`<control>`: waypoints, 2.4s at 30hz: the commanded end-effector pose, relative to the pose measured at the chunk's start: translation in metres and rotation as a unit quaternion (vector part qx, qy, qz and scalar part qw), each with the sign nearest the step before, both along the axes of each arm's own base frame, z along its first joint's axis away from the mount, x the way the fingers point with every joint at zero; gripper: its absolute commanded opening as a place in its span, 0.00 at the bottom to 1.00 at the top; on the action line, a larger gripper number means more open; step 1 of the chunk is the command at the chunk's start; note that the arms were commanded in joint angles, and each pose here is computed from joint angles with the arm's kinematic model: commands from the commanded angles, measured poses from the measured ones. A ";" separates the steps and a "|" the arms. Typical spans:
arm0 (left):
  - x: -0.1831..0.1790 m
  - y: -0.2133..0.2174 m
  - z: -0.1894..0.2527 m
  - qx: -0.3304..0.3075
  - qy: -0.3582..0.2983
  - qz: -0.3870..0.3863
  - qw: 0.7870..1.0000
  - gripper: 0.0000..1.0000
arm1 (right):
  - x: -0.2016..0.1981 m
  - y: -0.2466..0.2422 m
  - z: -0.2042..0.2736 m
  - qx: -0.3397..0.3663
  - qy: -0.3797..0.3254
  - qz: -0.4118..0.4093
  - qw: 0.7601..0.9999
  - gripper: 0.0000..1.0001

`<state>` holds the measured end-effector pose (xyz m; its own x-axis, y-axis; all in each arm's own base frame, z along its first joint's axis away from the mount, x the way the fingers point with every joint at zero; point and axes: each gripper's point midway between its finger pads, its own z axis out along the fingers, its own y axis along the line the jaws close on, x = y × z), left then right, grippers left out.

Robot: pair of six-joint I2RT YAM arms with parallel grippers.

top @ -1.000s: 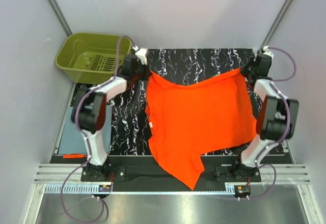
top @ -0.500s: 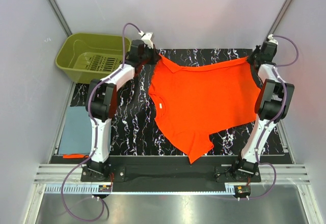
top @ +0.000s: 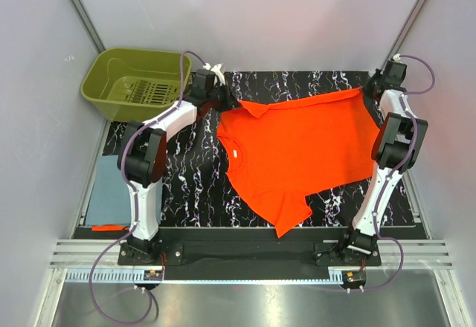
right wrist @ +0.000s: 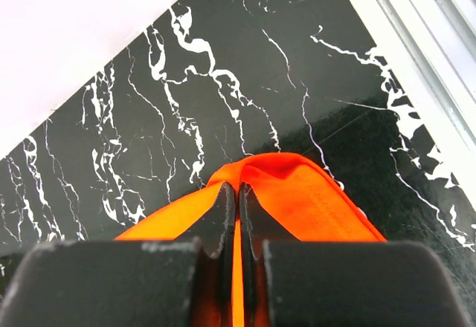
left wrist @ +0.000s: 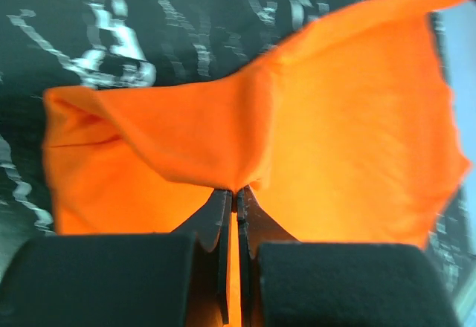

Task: Fold and stack the t-shirts
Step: Fold the tshirt

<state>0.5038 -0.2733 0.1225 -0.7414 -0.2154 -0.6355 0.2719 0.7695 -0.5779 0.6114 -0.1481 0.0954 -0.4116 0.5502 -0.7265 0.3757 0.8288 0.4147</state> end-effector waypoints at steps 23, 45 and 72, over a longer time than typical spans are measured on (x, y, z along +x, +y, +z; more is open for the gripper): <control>-0.123 -0.049 0.059 -0.057 0.051 -0.082 0.994 0.00 | 0.014 -0.021 0.025 0.010 0.020 -0.015 1.000 0.06; -0.155 -0.056 0.039 -0.071 0.106 -0.115 0.985 0.00 | -0.010 -0.028 0.015 -0.013 0.088 -0.029 0.996 0.03; -0.181 -0.060 0.041 -0.112 0.138 -0.137 0.975 0.00 | -0.019 -0.035 -0.015 -0.023 0.145 -0.035 0.988 0.06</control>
